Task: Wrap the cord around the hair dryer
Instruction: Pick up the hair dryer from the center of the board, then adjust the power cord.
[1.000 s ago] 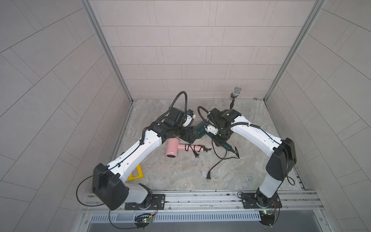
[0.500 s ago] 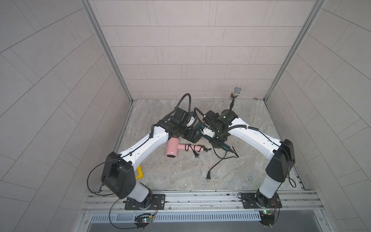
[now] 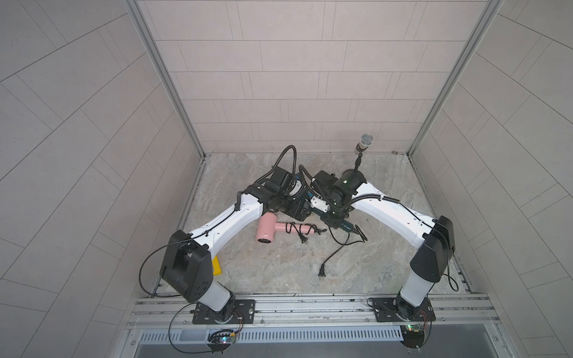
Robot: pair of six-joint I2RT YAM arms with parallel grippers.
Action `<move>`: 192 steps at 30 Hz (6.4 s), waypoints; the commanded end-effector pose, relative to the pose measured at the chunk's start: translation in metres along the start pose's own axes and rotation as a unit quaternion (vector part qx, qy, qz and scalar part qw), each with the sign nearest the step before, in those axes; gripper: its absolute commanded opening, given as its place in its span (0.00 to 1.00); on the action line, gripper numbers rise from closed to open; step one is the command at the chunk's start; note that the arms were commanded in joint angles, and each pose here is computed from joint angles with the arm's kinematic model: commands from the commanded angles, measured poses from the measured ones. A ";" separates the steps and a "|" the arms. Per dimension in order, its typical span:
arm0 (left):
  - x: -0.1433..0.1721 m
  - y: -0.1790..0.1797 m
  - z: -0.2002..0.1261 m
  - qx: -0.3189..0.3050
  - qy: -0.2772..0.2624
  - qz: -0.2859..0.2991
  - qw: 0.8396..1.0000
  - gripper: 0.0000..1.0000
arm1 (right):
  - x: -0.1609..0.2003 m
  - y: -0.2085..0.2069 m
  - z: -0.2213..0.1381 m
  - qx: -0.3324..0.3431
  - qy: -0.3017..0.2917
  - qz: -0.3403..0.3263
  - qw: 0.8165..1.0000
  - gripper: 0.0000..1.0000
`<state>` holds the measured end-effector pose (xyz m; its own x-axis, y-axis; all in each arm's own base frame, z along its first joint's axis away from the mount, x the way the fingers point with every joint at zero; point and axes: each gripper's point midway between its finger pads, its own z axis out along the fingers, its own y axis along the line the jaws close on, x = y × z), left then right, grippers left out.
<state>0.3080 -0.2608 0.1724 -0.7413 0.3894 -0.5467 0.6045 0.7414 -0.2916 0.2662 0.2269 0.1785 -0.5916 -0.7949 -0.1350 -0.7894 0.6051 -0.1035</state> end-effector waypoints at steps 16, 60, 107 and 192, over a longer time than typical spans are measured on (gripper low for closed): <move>0.003 0.013 0.010 -0.024 0.034 -0.005 0.999 0.41 | -0.023 0.019 -0.037 -0.003 -0.087 -0.080 0.993 0.13; -0.076 0.085 -0.094 -0.044 -0.159 -0.246 0.955 0.00 | 0.050 -0.030 0.091 -0.104 -0.303 0.449 0.834 0.49; -0.041 0.063 -0.014 -0.155 -0.048 -0.085 0.983 0.00 | 0.022 -0.055 -0.125 0.077 -0.277 0.074 0.955 0.00; -0.103 -0.040 -0.149 0.159 -0.205 -0.182 0.949 0.00 | -0.115 -0.051 -0.081 -0.220 -0.666 0.199 0.684 0.66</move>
<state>0.3126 -0.2431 0.3247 -0.8353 -0.1383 -0.5321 0.3638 0.5865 -0.7237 0.3608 0.2757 0.2645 -0.3487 0.3277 -0.8781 -0.7272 0.4964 0.4741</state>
